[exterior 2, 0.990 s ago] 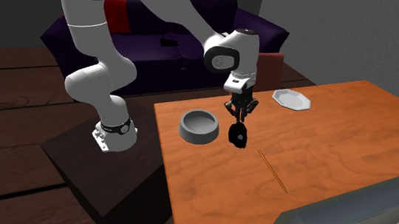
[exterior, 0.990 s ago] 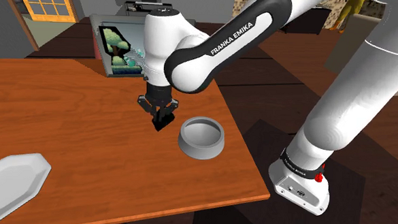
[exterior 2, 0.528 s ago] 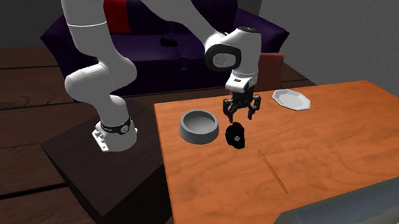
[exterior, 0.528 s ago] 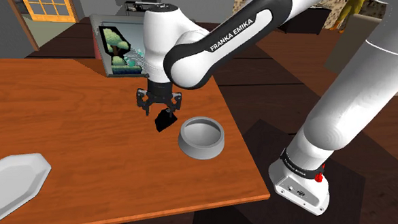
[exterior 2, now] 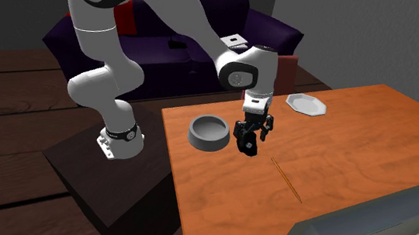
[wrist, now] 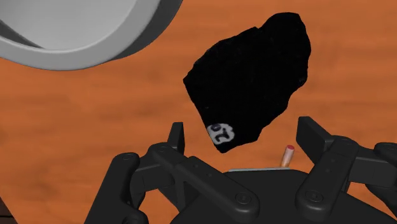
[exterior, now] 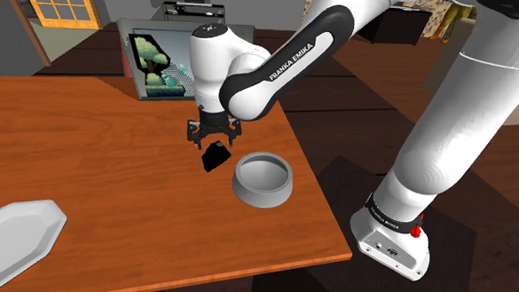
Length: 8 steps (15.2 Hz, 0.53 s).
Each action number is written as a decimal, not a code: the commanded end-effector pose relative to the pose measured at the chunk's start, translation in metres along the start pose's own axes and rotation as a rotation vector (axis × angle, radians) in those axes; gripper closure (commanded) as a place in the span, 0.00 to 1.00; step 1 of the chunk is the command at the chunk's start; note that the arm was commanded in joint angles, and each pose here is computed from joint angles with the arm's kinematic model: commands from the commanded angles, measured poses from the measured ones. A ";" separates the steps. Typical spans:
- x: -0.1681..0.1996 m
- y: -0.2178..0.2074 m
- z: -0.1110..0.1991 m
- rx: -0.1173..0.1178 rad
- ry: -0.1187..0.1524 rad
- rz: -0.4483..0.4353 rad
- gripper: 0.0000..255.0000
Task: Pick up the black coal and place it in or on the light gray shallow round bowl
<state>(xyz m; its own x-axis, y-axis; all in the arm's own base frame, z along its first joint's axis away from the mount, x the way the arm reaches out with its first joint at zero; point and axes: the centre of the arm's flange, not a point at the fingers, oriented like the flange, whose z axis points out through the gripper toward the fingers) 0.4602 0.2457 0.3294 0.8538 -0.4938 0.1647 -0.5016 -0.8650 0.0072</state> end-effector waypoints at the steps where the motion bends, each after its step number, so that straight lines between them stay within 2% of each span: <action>1: 0.002 0.000 0.010 -0.001 0.001 -0.004 0.00; 4: 0.002 0.000 0.029 -0.001 0.001 -0.004 0.00; 8: 0.002 0.000 0.029 -0.001 0.001 -0.004 0.00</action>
<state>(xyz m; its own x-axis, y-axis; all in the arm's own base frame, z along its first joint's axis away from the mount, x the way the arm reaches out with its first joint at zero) 0.4664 0.2418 0.3016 0.8555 -0.4904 0.1659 -0.4986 -0.8668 0.0089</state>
